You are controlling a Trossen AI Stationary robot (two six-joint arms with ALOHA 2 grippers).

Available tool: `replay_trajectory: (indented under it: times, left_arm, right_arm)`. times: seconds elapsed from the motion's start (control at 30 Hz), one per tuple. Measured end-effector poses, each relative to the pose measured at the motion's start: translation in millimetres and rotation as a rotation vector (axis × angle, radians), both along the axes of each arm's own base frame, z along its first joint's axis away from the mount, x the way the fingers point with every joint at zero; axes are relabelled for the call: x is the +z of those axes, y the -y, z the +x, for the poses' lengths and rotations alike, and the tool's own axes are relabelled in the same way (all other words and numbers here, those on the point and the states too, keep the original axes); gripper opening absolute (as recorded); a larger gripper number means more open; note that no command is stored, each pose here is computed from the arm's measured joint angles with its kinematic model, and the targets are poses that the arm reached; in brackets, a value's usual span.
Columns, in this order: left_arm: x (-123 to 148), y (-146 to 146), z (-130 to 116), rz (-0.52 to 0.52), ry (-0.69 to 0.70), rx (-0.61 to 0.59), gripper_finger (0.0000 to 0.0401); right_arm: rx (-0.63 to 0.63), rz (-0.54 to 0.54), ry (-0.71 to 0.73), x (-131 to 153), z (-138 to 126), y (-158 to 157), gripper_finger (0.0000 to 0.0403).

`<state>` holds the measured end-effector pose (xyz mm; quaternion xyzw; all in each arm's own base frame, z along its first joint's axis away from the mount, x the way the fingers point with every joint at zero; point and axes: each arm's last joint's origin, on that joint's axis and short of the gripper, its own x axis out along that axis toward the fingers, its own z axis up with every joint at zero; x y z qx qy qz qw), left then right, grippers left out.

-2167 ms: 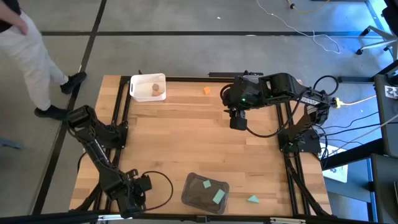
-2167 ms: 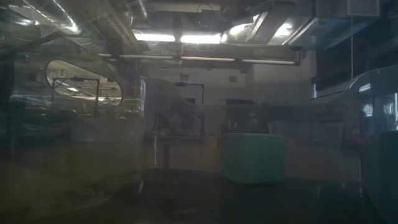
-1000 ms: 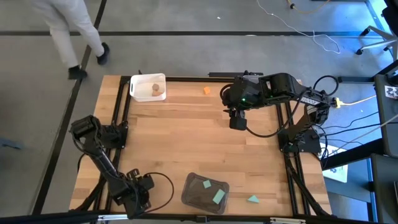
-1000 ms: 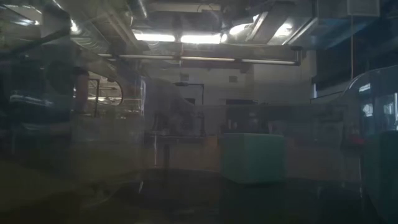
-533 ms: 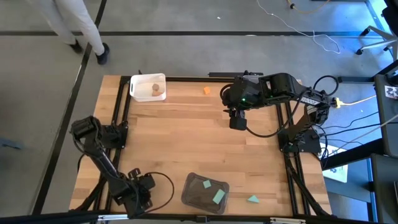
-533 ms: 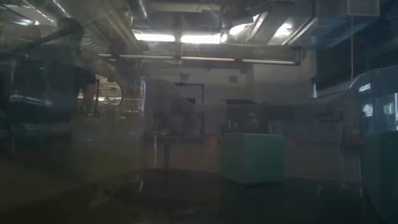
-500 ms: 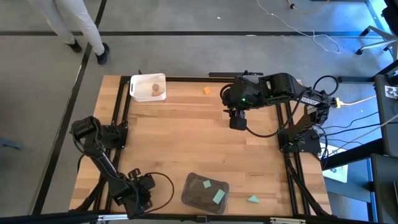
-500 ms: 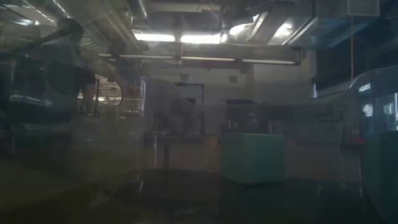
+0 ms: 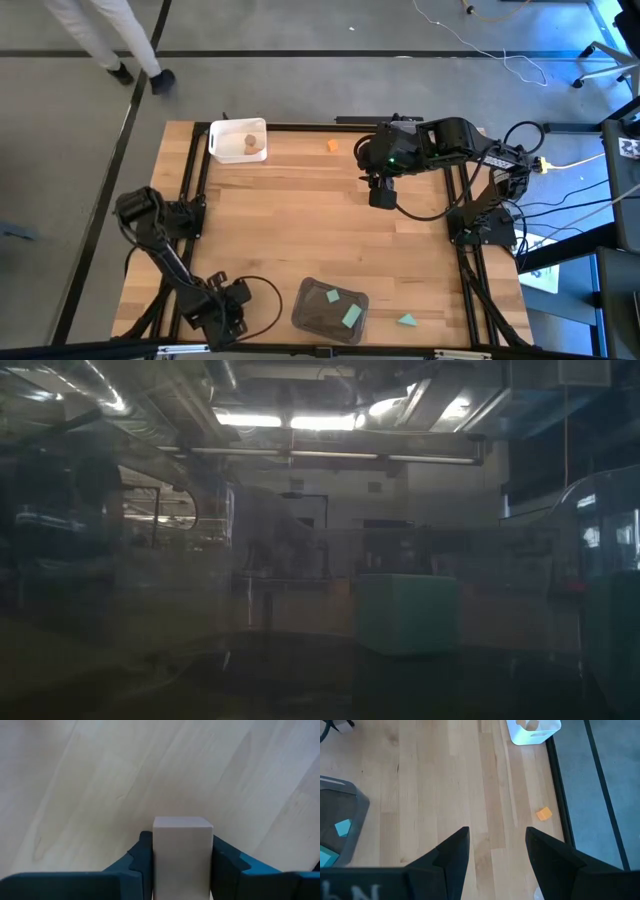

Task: Sort & place blocks by color
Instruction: Put the brown block into the white bin

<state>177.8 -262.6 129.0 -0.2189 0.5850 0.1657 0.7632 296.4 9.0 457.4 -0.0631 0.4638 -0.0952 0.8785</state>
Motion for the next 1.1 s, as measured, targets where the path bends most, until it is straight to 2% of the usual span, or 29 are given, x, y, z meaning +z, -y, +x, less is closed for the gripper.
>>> replay_trajectory:
  times: [0.17, 0.43, 0.67, 0.83, 1.1]
  left_arm:
    - [17, -14, 4, -0.024, -0.02, 0.035, 0.0121]
    - [71, -62, 9, -0.013, -0.001, 0.152, 0.0121]
    - [117, -125, 10, -0.019, 0.043, 0.338, 0.0121]
    - [144, -176, 8, 0.067, 0.178, 0.464, 0.0121]
    - [162, -256, 7, 0.143, 0.186, 0.584, 0.0121]
  right_arm:
    - [0.002, 0.0, 0.0, 0, 0, 0, 0.0194]
    - [0.004, 0.0, 0.021, 1, 2, 0, 0.0194]
    - [0.006, -0.001, 0.028, 2, 2, 0, 0.0194]
    - [0.006, -0.002, 0.028, 2, 2, 0, 0.0194]
    - [0.008, -0.003, 0.031, 2, 3, 0, 0.0194]
